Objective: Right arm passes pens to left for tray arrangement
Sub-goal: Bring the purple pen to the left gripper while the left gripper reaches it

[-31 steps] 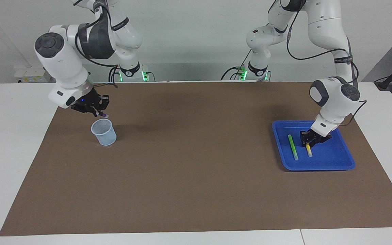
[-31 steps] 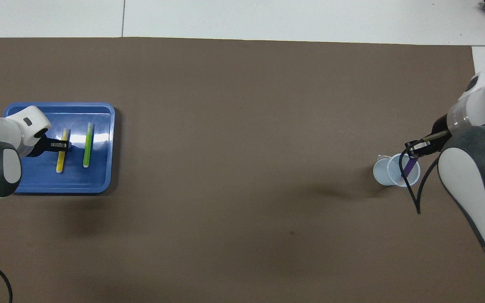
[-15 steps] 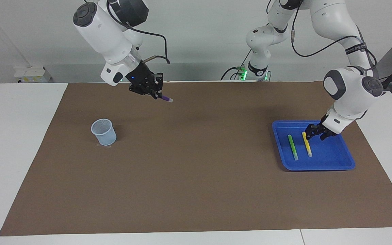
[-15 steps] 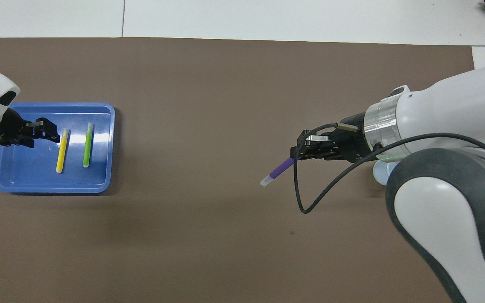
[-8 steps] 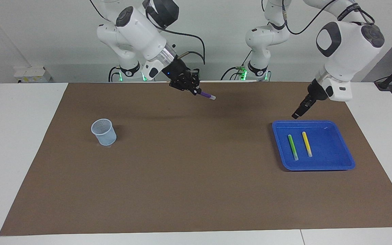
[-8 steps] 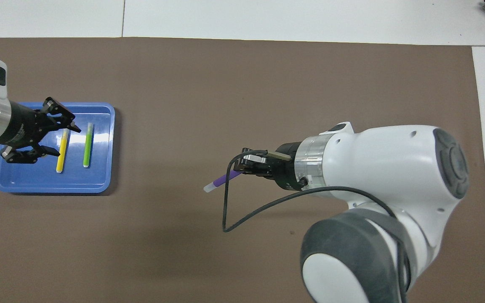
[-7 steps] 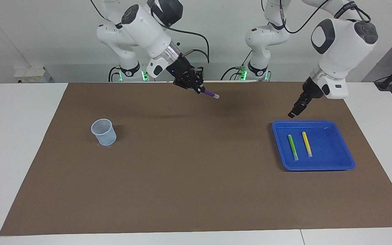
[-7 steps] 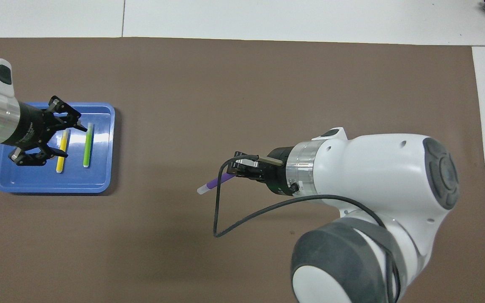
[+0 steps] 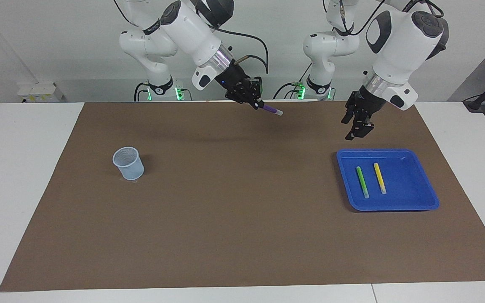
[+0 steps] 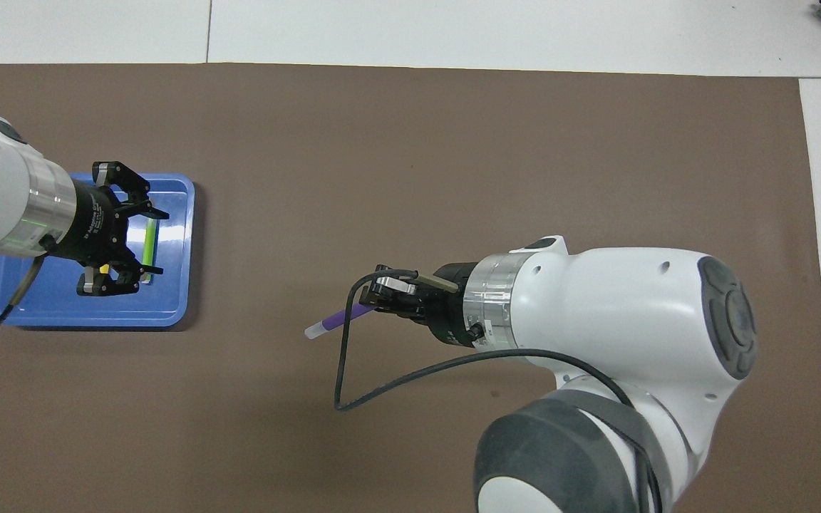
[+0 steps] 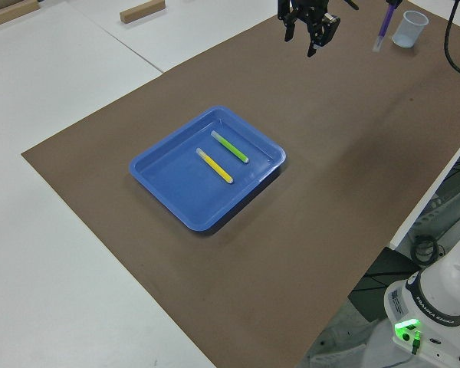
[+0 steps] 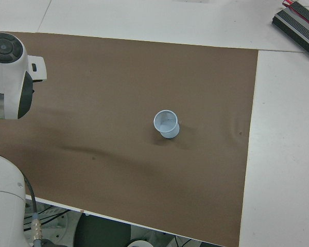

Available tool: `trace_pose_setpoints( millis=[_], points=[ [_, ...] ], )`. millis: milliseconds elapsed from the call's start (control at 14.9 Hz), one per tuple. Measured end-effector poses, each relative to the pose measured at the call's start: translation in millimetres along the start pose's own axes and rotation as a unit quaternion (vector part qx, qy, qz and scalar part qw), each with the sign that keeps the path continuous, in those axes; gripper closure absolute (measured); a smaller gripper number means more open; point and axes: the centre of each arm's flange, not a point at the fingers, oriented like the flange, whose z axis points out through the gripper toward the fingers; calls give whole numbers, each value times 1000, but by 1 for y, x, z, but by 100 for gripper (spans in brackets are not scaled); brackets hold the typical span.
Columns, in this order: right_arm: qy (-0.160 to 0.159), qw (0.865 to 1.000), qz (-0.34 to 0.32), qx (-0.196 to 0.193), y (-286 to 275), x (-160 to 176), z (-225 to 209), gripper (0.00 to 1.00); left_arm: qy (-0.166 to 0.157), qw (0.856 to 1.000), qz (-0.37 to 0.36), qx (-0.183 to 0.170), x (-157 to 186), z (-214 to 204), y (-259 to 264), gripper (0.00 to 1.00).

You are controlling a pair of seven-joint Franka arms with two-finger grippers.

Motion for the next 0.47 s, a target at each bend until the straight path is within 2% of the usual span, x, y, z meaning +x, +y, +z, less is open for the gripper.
trace_pose_setpoints(
  millis=[269,470],
  points=[
    [36,999,3,26,-8,-10,10,81,-61,997,-29,29,-32,8,-11,32],
    [37,999,8,29,-10,-25,25,81,-97,992,-67,43,-43,1,-19,30]
  ],
)
